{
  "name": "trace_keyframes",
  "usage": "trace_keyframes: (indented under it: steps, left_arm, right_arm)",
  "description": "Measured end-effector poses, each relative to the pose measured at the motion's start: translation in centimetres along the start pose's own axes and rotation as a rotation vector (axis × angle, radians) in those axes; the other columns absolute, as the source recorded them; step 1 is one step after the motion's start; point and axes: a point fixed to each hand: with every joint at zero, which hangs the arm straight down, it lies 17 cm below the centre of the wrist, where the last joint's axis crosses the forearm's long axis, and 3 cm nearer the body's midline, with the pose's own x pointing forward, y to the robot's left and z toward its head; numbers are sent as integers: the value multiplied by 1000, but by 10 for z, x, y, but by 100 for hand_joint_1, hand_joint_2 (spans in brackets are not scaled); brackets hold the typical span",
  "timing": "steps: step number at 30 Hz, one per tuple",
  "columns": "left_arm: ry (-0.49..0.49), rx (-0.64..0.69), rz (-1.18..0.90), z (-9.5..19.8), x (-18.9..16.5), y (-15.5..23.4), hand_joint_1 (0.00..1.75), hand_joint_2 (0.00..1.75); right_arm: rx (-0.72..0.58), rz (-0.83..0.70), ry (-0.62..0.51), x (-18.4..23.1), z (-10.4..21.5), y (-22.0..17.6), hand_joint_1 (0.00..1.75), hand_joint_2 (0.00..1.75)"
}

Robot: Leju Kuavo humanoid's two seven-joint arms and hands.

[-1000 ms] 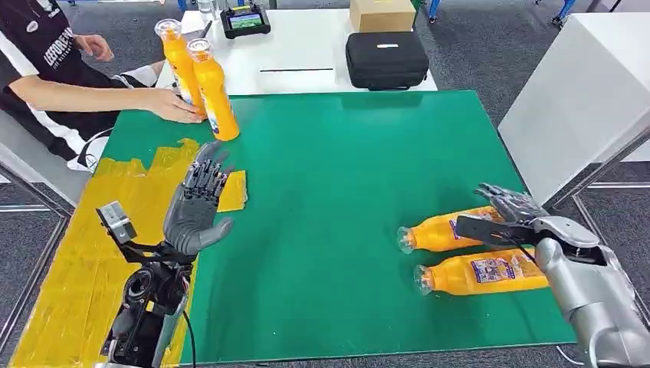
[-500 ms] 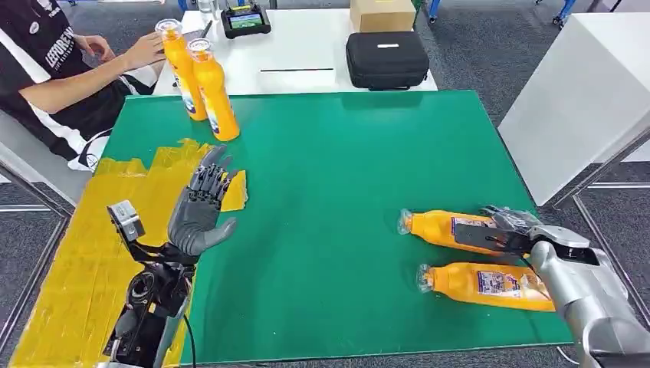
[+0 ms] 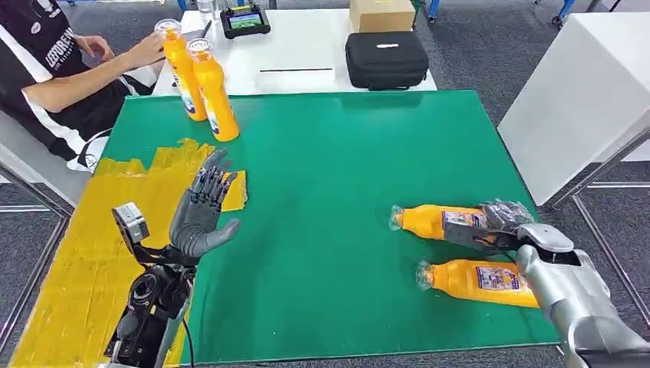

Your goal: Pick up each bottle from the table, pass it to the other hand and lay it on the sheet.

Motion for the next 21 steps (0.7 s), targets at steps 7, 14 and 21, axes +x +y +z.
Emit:
trace_keyframes:
  steps: [7,14,21]
  left_arm:
    - [13,8,-10,3,-3,1,0,175]
    - [25,14,-21,2,-4,1,0,175]
    - [74,-11,-159,-6,-14,-17,0,175]
  right_arm:
    - [-331,10,49,14,-1,-65,175,175]
    - [-655,-223,144,11,24,-124,175,175]
    - [-757,-655,18,41,37,-138,175,175]
